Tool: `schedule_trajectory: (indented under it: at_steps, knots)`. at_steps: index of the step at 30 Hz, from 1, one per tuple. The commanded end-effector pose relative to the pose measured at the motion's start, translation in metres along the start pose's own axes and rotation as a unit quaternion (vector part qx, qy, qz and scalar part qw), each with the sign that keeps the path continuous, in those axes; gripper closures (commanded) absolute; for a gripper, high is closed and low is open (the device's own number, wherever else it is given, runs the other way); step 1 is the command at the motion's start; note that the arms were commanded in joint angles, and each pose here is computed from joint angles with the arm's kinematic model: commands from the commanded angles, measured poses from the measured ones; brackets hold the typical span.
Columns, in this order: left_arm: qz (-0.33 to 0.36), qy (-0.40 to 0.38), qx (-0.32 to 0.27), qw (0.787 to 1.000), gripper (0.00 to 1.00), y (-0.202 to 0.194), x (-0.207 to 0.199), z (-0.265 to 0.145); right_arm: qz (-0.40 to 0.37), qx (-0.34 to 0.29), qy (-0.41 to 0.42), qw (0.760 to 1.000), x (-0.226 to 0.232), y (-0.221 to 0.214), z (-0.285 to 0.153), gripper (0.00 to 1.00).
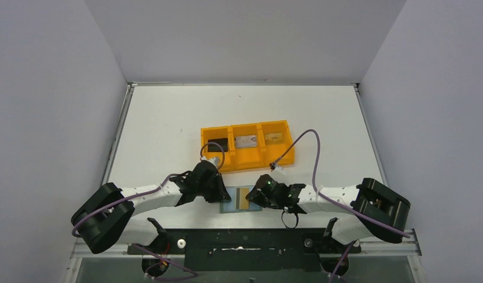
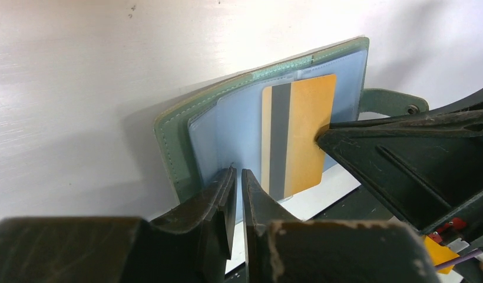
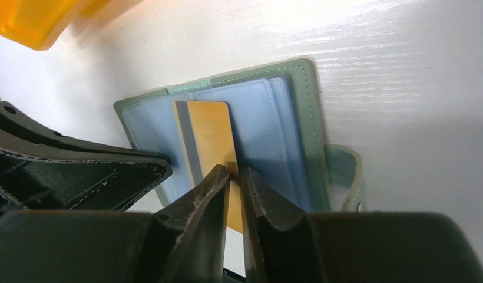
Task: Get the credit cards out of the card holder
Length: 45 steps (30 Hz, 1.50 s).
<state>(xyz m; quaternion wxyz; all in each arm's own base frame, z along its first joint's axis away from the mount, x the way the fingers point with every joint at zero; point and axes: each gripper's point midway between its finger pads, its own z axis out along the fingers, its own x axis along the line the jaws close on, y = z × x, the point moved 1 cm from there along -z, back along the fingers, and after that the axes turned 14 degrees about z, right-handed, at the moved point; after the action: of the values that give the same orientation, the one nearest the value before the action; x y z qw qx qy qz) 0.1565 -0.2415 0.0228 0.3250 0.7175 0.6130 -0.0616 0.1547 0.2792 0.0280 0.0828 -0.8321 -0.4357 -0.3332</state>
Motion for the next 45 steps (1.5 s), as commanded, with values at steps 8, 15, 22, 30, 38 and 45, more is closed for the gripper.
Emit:
schedule_trajectory:
  at_steps: [8, 15, 22, 30, 38, 45]
  knots:
    - [0.036, 0.092, 0.046, 0.994, 0.9, -0.026, 0.039, 0.001, 0.022, 0.022, 0.048, 0.998, 0.006, -0.006, 0.007, 0.72]
    - [0.035, 0.098, 0.045, 0.994, 0.92, -0.028, 0.042, 0.0, 0.027, 0.014, 0.064, 0.997, 0.008, -0.002, 0.002, 0.94]
    - [0.039, 0.092, 0.024, 0.995, 0.92, -0.019, 0.038, -0.004, 0.03, -0.04, 0.04, 0.998, -0.004, 0.02, -0.015, 0.98]
    - [0.049, 0.067, -0.003, 0.997, 0.89, -0.007, 0.025, -0.013, 0.039, -0.075, 0.067, 0.994, -0.007, 0.036, -0.034, 1.0]
    - [0.06, 0.034, -0.045, 0.997, 0.68, 0.018, 0.0, -0.031, 0.024, -0.076, 0.097, 0.992, 0.008, 0.038, -0.04, 1.0]
    - [0.065, 0.036, -0.09, 0.993, 0.54, 0.042, -0.012, -0.056, 0.002, -0.078, 0.132, 0.988, 0.026, 0.038, -0.05, 1.0]
